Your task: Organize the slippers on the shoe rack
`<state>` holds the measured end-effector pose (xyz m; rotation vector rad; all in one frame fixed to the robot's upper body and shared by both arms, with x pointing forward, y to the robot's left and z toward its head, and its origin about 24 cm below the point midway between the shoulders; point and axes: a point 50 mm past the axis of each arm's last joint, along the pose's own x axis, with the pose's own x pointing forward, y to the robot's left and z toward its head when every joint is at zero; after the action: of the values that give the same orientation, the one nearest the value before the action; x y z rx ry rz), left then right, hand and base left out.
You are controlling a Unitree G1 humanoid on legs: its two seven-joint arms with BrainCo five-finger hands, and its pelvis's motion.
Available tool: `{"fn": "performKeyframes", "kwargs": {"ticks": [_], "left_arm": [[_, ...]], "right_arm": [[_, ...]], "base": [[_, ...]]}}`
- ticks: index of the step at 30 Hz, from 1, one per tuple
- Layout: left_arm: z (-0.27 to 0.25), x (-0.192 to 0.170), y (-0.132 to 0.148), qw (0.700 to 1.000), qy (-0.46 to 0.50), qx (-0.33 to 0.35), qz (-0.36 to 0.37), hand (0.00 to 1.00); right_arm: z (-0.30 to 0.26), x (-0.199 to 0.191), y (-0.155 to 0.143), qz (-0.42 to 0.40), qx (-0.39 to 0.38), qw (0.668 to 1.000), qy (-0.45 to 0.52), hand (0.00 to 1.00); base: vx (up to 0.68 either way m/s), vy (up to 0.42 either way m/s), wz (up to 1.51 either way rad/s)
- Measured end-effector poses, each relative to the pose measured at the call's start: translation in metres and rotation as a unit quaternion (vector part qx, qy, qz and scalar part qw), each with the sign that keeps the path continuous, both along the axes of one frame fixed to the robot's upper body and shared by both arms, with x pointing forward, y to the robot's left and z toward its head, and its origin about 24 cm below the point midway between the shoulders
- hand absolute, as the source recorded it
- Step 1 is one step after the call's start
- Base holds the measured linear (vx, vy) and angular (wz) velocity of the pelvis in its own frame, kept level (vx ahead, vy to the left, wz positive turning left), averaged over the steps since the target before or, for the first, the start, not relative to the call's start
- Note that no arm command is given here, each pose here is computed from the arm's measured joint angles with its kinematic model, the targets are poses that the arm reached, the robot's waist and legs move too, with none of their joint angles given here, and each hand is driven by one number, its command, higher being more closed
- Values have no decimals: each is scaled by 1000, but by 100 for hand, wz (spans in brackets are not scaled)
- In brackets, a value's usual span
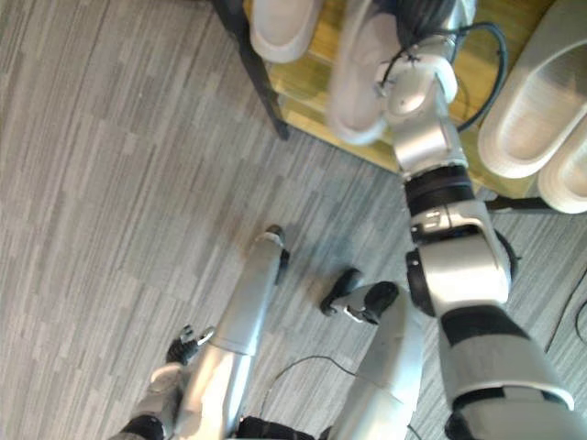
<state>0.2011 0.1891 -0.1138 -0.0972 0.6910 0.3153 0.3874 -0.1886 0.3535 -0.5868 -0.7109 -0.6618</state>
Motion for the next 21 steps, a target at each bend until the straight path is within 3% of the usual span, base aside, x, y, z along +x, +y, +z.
{"fn": "performKeyframes", "kwargs": {"ticks": [21], "left_arm": [[14,23,-6,999,-39,-5,-6,0]], "right_arm": [[11,-4,5,57,43,997,-19,0]], "base": [[-12,12,-1]]}}
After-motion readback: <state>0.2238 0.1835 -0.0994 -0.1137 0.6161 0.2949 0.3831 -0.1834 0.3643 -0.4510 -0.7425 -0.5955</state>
